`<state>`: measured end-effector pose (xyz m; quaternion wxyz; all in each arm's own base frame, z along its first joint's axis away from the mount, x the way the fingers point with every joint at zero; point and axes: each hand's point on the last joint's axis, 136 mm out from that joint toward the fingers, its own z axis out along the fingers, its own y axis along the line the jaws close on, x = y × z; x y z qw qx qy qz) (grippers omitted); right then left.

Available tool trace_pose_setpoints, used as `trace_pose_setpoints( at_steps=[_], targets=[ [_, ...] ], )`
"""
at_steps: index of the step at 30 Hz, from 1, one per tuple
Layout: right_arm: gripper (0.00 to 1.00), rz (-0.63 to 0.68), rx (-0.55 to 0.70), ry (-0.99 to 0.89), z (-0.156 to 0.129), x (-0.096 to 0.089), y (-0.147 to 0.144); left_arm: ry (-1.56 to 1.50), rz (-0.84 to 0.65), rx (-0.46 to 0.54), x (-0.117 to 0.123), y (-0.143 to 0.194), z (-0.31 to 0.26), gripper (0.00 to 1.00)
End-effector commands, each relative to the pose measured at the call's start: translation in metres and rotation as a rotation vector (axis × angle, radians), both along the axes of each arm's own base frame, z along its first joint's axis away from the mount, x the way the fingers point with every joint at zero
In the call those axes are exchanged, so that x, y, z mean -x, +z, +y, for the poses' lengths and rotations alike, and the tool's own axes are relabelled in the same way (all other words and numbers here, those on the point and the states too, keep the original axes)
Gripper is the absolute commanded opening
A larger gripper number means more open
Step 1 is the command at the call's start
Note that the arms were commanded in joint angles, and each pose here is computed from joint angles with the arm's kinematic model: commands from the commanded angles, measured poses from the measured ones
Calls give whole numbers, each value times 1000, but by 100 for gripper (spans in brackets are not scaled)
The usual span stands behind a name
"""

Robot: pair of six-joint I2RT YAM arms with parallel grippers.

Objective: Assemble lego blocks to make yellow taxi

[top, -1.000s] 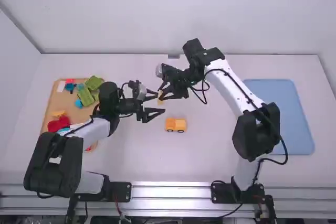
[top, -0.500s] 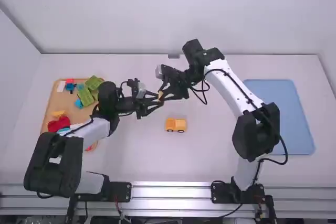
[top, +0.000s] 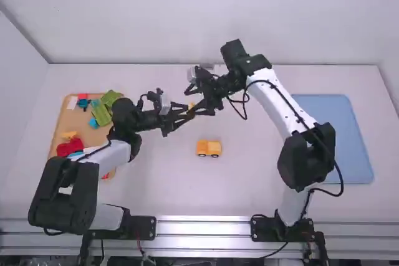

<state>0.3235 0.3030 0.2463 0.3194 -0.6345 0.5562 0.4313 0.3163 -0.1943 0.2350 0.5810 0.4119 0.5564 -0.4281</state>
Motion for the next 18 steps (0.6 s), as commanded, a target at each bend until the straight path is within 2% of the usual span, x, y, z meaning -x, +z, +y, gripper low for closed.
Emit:
trace_pose_setpoints(
  at_steps=[1, 3, 5, 8, 12, 13, 18],
  targets=[
    [75, -51, -115, 0, -9, -2, 46, 5, 27, 58, 1, 22, 0, 20],
    [72, -57, -152, 3, -12, -3, 55, 33, 4, 76, -3, 29, 2, 20],
    [65, -59, -191, 9, -15, -4, 66, 28, -32, 87, -2, 39, 2, 22],
    [59, -65, -222, 23, -15, -1, 75, 26, -21, 92, -8, 47, 1, 20],
    [59, -67, -220, 34, -11, 2, 75, 28, 20, 85, -18, 55, 0, 18],
    [56, -67, -216, 38, -9, 3, 74, 28, 22, 85, -19, 56, 0, 17],
    [53, -70, -216, 54, -4, 7, 74, 22, -9, 87, -18, 63, -1, 16]
  ],
)
